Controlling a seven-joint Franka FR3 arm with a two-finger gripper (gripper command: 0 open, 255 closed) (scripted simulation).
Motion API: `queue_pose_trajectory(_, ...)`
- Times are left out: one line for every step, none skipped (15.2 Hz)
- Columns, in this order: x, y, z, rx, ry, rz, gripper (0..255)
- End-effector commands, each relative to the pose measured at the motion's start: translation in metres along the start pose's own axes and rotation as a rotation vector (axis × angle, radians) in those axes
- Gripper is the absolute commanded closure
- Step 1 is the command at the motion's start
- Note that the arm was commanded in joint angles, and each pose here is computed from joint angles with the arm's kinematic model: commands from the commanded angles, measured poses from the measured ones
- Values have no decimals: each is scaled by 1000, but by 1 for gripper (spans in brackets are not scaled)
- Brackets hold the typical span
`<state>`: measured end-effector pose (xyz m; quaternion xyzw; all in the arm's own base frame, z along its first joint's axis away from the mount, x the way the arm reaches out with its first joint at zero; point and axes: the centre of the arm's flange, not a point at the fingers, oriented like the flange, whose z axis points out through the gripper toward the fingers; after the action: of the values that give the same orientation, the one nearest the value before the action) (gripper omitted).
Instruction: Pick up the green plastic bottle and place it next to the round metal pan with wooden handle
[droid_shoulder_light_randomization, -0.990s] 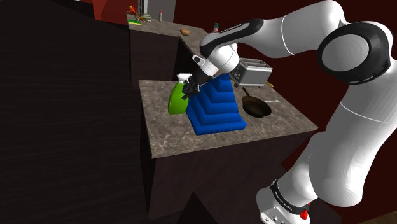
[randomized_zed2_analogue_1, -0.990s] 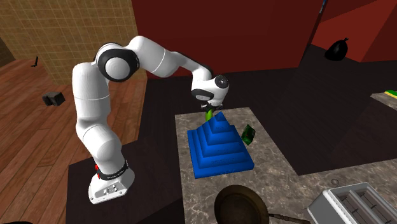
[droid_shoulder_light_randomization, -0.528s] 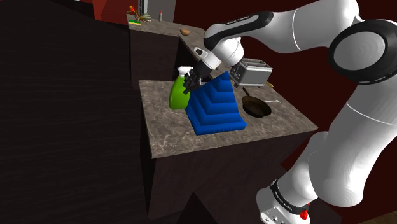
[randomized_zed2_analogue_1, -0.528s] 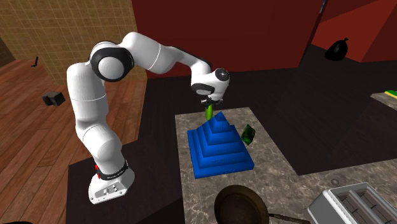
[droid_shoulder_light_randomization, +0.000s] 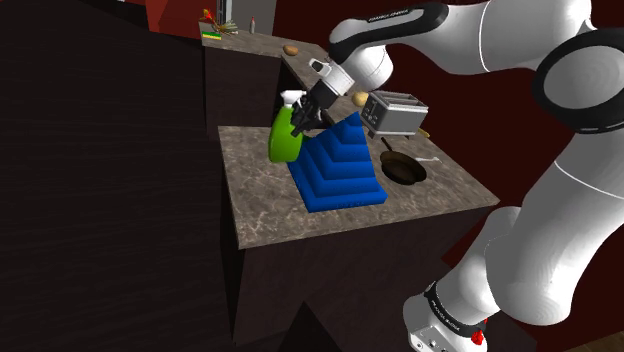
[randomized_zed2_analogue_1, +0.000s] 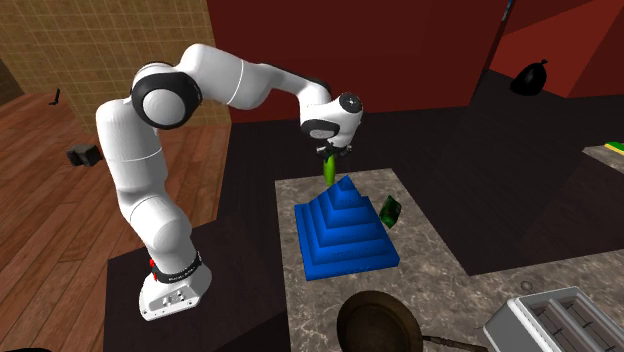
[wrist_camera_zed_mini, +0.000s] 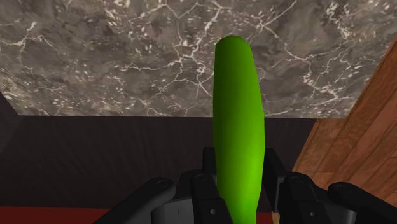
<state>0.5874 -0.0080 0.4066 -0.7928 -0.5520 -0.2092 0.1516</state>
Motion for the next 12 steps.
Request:
queue_pose_trajectory(6,0,-8,0,0,0,255)
queue_pose_trajectory(8,0,-13,0,0,0,255)
queue_pose_trajectory(11,0,-18,0,0,0,255)
queue_pose_trajectory(14,0,-22,0,0,0,255)
queue_pose_trajectory(16,0,-27,0,0,0,255)
queue_pose_trajectory(19,0,-31,0,0,0,255)
queue_pose_trajectory(22,0,-36,0,0,0,255)
queue_pose_trajectory(24,0,-40,0,0,0,255)
queue_pose_trajectory(27,0,-45,0,0,0,255)
queue_pose_trajectory(29,0,-50,0,0,0,255)
queue_pose_trajectory(32,0,-54,0,0,0,255)
queue_pose_trajectory(35,0,-59,0,0,0,255)
